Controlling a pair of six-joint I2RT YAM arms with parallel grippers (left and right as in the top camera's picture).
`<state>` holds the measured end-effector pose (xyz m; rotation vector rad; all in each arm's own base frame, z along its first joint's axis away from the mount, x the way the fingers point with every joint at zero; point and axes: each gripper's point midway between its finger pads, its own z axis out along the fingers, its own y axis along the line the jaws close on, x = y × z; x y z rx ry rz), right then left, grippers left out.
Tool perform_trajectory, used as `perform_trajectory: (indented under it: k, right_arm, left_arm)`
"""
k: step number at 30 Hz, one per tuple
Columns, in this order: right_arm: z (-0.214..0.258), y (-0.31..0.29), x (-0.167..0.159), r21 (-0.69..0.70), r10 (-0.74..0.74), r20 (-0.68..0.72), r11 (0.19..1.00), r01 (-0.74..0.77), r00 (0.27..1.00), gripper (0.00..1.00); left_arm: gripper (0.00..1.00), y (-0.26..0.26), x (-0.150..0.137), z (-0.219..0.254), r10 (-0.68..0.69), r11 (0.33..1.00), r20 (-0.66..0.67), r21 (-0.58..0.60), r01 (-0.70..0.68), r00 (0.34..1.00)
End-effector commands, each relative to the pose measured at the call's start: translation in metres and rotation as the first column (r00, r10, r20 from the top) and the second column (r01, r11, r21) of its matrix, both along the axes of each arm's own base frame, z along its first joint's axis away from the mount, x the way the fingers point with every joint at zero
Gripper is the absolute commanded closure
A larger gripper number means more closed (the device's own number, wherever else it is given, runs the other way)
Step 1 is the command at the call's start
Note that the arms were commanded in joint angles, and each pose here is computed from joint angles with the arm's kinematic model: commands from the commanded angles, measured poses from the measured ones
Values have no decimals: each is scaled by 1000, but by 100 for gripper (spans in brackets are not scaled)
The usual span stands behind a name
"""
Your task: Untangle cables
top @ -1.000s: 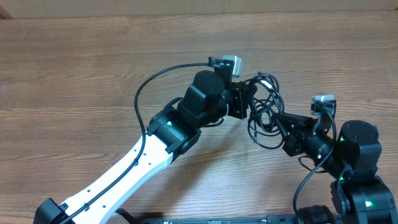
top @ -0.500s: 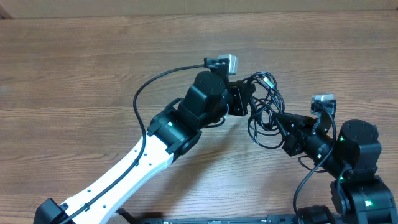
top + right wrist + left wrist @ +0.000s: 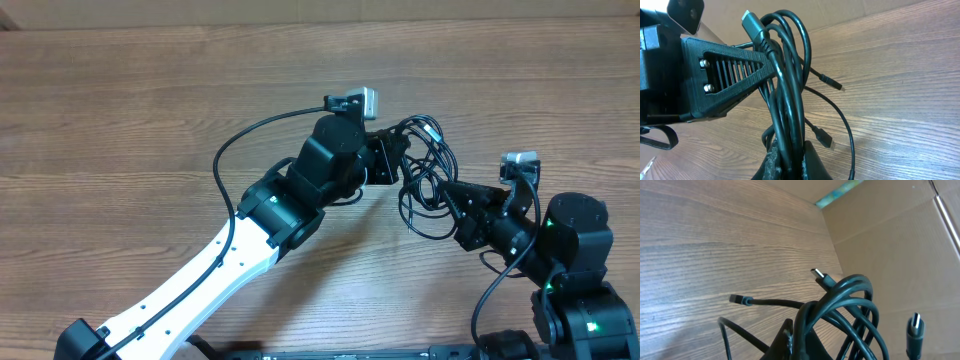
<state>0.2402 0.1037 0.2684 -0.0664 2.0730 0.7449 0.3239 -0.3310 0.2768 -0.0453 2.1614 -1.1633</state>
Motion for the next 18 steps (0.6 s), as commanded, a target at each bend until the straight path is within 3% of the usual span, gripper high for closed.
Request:
perform_trajectory:
  k: [1,18]
  right_arm:
    - [6,-1,-4,-4,-2,7,1000,2,1000,96]
    - [7,-1,-3,-3,-2,11,1000,2,1000,96]
  left_arm:
    - [96,35,32,24,242,968,13,-68,-241,970]
    - [96,39,35,23,295,948,-51,-112,-299,954]
